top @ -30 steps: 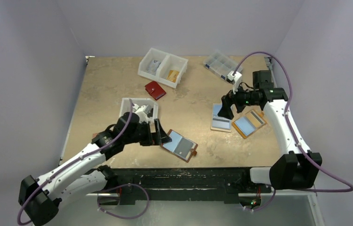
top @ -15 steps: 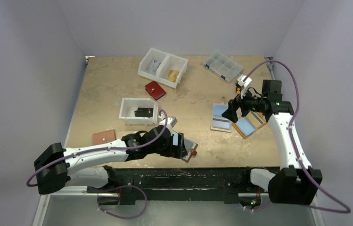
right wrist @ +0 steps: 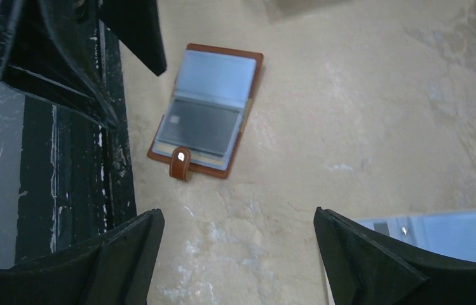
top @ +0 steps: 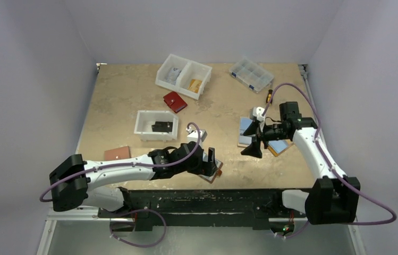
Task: Take the credit cards out of the card holder
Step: Remove the credit card from the card holder.
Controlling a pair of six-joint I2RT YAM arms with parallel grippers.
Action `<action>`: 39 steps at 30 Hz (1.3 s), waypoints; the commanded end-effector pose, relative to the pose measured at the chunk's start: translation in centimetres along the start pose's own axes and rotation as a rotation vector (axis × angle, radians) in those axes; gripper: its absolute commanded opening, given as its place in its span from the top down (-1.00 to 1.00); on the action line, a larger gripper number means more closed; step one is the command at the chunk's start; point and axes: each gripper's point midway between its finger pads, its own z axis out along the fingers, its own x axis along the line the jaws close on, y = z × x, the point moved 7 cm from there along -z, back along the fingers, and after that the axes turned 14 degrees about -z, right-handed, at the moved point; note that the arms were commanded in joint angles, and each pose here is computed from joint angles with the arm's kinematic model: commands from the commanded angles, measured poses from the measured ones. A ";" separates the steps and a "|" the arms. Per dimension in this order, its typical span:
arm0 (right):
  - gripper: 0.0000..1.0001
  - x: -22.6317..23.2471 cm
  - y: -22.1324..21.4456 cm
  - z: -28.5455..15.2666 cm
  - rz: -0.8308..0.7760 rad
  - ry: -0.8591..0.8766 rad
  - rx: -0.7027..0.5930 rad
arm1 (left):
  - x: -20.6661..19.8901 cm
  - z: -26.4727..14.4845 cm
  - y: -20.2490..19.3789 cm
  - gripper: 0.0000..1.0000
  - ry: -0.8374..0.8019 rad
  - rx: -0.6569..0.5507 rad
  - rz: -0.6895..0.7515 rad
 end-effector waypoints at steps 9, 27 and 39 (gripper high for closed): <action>-0.98 -0.3 0.8 2.6 -0.140 -0.005 -0.018 | 0.0 1.4 0.7 -0.55 0.227 -0.091 0.062; -0.98 -0.1 -0.5 3.2 -0.097 0.014 -0.006 | -0.8 4.3 -1.0 -0.47 0.326 0.019 0.304; -0.98 -0.2 -0.9 3.4 -0.080 0.039 0.001 | -0.2 5.2 -1.4 -0.48 0.393 0.009 0.339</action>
